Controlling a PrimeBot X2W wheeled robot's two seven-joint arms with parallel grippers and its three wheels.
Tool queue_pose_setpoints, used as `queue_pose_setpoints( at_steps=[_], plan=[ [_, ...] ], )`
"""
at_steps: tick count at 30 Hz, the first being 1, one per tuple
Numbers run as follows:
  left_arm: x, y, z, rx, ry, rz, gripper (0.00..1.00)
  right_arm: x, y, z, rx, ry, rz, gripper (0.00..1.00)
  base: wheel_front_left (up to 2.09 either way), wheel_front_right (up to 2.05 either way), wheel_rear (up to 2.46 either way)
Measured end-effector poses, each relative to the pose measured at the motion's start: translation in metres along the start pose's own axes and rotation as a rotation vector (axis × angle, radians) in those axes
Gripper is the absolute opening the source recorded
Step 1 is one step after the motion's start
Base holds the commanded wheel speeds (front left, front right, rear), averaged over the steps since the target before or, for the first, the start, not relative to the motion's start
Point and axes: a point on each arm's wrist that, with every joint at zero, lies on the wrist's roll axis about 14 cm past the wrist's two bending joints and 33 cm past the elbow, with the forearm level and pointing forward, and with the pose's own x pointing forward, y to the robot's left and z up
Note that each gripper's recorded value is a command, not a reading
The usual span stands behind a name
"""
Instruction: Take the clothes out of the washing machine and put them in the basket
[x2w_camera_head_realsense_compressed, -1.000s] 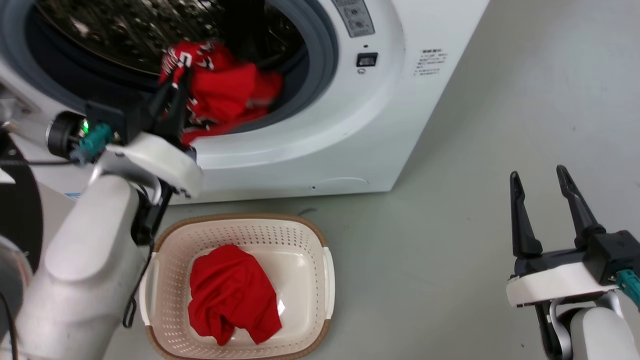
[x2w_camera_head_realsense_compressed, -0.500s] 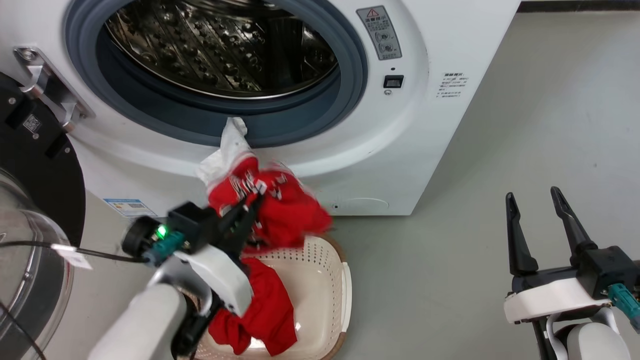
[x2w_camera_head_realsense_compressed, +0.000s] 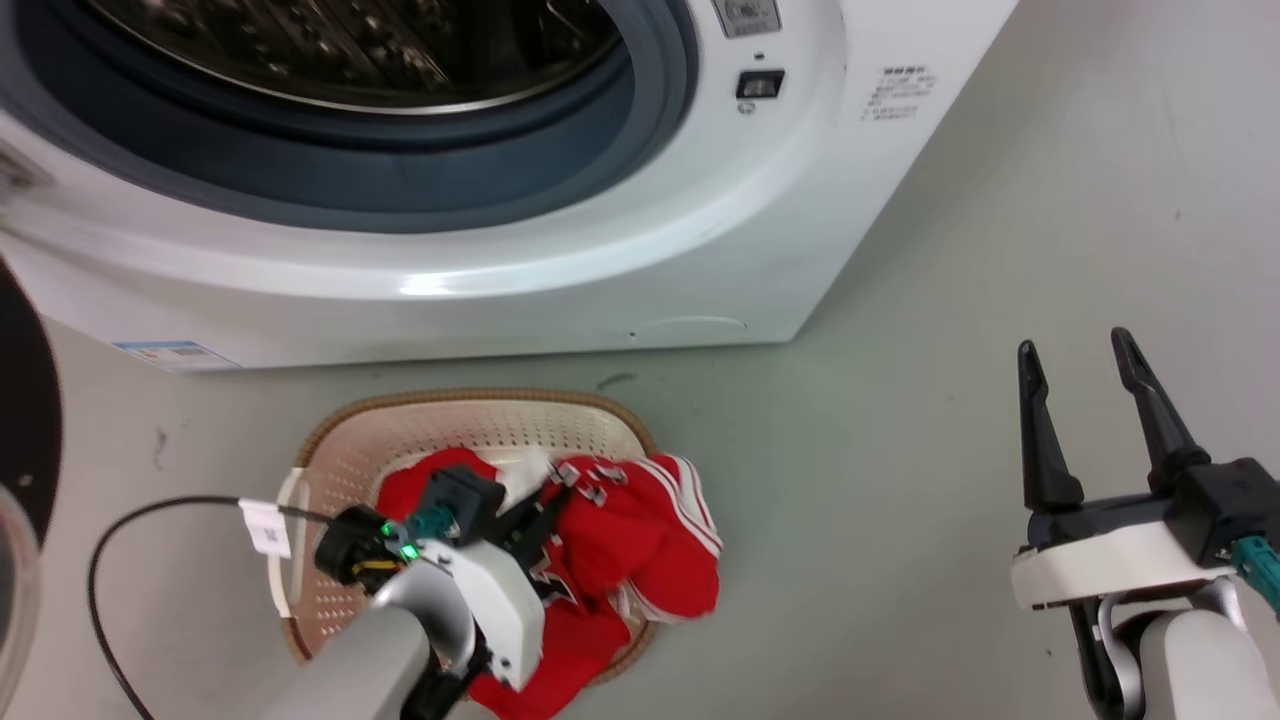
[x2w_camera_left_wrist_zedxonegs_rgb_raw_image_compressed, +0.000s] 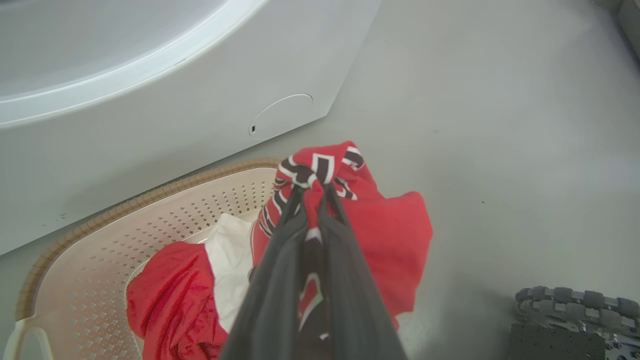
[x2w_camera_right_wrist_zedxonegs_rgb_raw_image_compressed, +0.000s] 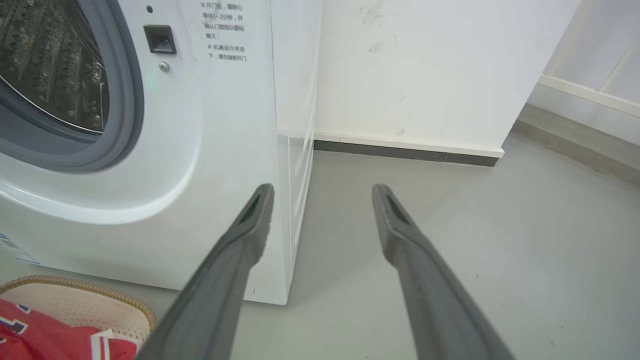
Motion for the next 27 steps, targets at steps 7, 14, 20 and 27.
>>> queue_pose_setpoints(
  at_steps=[7, 14, 20, 27],
  plan=[
    [0.041, 0.034, -0.032, -0.020, 0.083, 0.047, 0.00, 0.011, -0.010, -0.027, 0.001, 0.060, -0.027, 1.00, 0.00, 0.00, 0.00],
    [0.077, 0.043, -0.089, -0.011, 0.234, 0.018, 0.00, 0.021, -0.022, -0.059, -0.001, 0.127, -0.057, 1.00, 0.00, 0.00, 0.00],
    [0.101, 0.052, -0.132, -0.044, 0.330, 0.019, 0.00, 0.019, -0.031, -0.088, -0.008, 0.201, -0.084, 1.00, 0.00, 0.00, 0.00],
    [0.117, 0.066, -0.172, -0.058, 0.412, 0.051, 0.00, 0.017, -0.038, -0.108, -0.008, 0.251, -0.101, 1.00, 0.00, 0.00, 0.00]
  ],
)
